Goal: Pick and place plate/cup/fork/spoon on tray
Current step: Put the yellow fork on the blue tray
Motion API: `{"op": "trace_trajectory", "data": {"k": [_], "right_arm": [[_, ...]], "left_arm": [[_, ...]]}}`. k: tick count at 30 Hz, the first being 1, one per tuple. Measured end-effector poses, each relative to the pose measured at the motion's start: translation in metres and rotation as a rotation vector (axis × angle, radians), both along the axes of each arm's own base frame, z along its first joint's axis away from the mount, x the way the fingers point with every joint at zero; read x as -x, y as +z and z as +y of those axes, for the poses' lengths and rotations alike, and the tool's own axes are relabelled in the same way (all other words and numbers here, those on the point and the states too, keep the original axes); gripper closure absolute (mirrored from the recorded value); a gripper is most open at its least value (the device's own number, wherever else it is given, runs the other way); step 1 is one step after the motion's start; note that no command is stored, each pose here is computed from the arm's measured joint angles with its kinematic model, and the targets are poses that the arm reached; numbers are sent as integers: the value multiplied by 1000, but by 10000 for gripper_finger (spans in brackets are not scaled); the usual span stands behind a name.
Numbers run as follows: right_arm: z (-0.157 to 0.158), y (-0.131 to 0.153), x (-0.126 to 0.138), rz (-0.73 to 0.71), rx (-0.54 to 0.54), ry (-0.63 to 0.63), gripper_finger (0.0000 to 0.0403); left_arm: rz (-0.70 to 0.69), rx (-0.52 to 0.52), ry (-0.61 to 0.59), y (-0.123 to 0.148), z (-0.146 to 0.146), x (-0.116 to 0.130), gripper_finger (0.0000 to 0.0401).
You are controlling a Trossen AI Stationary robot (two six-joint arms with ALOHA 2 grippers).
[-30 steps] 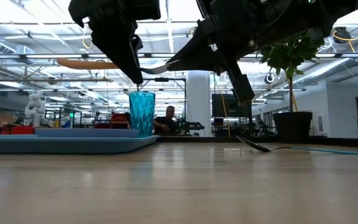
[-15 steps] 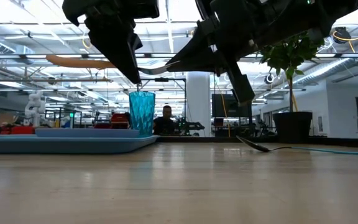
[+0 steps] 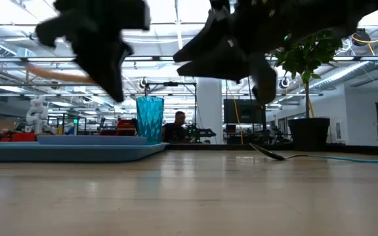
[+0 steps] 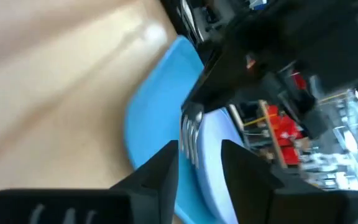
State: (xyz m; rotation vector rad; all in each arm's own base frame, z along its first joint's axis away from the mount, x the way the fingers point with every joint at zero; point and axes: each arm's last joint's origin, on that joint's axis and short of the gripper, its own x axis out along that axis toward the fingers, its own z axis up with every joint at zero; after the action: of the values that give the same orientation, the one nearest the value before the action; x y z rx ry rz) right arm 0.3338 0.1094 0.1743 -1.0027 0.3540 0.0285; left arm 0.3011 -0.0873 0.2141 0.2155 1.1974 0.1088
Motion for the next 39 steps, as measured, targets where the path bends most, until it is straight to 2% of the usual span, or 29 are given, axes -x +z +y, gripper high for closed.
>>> {"op": "trace_trajectory", "data": {"k": [9,18,23,33,39], "right_arm": [[18,2,7,-24,-197,-7,267],[19,2,8,-35,-277,-29,268],[20,4,7,-56,-282,-25,268],[15,4,5,-56,-281,-40,268],[15,4,5,-56,-279,-40,268]], "left_arm": [[115,-125,19,-57,16,31,381],[99,-161,-54,-84,35,38,380],[111,-147,-54,-86,49,37,377],[108,-107,-49,-87,60,34,373],[91,-85,-29,-74,61,43,381]]}}
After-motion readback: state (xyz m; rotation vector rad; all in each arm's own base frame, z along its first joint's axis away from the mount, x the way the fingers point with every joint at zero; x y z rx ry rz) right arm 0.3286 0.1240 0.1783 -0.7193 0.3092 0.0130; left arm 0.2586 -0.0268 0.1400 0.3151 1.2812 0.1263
